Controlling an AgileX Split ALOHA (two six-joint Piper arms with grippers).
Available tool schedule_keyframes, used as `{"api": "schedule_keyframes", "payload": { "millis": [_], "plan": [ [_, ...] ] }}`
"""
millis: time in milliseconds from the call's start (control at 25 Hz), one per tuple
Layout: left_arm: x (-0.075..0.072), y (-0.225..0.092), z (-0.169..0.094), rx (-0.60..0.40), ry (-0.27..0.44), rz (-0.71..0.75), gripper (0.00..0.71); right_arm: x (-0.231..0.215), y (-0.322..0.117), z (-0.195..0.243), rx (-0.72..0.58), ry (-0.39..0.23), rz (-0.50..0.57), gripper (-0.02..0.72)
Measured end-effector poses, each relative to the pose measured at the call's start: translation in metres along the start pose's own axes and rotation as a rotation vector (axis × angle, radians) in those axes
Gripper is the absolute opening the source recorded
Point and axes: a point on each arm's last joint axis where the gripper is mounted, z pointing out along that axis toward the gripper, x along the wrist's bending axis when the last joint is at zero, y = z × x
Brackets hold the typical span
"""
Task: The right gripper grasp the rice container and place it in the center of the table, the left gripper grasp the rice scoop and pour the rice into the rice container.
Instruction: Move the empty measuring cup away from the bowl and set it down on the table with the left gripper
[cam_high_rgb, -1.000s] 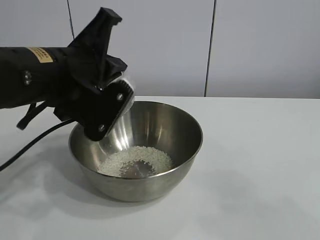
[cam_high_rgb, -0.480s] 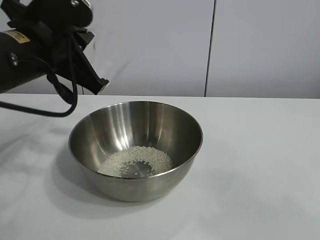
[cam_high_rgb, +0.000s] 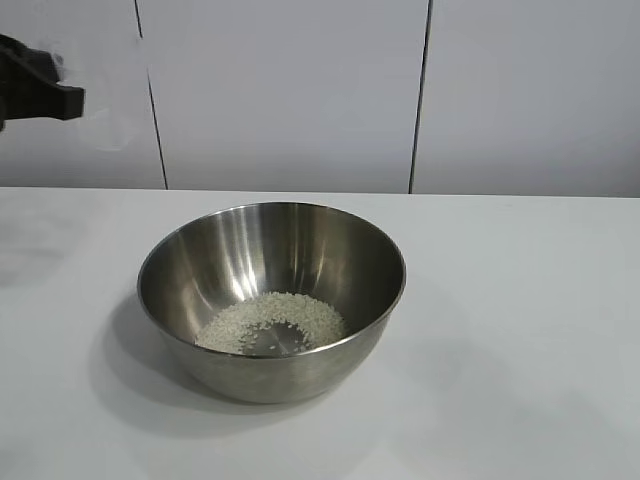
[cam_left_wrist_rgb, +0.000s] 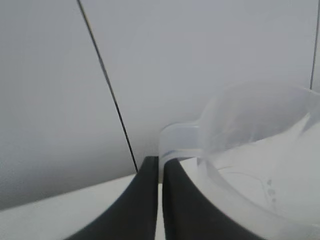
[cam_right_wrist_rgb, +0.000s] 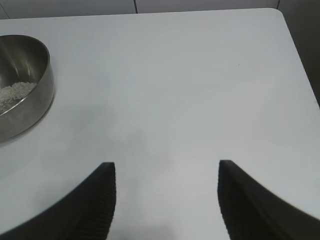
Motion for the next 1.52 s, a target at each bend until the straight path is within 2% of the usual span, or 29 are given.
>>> {"api": "schedule_keyframes", "payload": {
  "millis": [80,200,360,600,800,1080,1200,1520],
  "plan": [
    [0.013,-0.014,-0.005,0.039,-0.004,-0.084,0.009,0.000,0.000,0.000,0.000,0.000,0.000,0.408],
    [0.030,-0.041,-0.011,0.100,0.004,-0.132,0.009,0.000,0.000,0.000,0.000,0.000,0.000,0.408],
    [0.041,-0.076,-0.013,0.147,0.005,-0.144,0.009,0.000,0.000,0.000,0.000,0.000,0.000,0.408],
    [0.035,-0.107,-0.005,0.141,-0.086,-0.022,0.009,0.000,0.000,0.000,0.000,0.000,0.000,0.408],
    [0.032,-0.128,-0.003,0.193,-0.108,0.034,0.009,0.000,0.000,0.000,0.000,0.001,0.000,0.408],
    [0.033,-0.131,-0.003,0.228,-0.102,0.017,0.010,0.000,0.000,0.000,0.000,0.002,0.001,0.408],
    [0.033,-0.131,-0.003,0.234,-0.100,0.005,0.036,0.000,0.000,0.000,0.000,0.002,0.001,0.408],
    [0.033,-0.134,-0.004,0.259,-0.099,-0.011,0.184,0.000,0.000,0.000,0.000,0.002,0.001,0.408]
  ]
}}
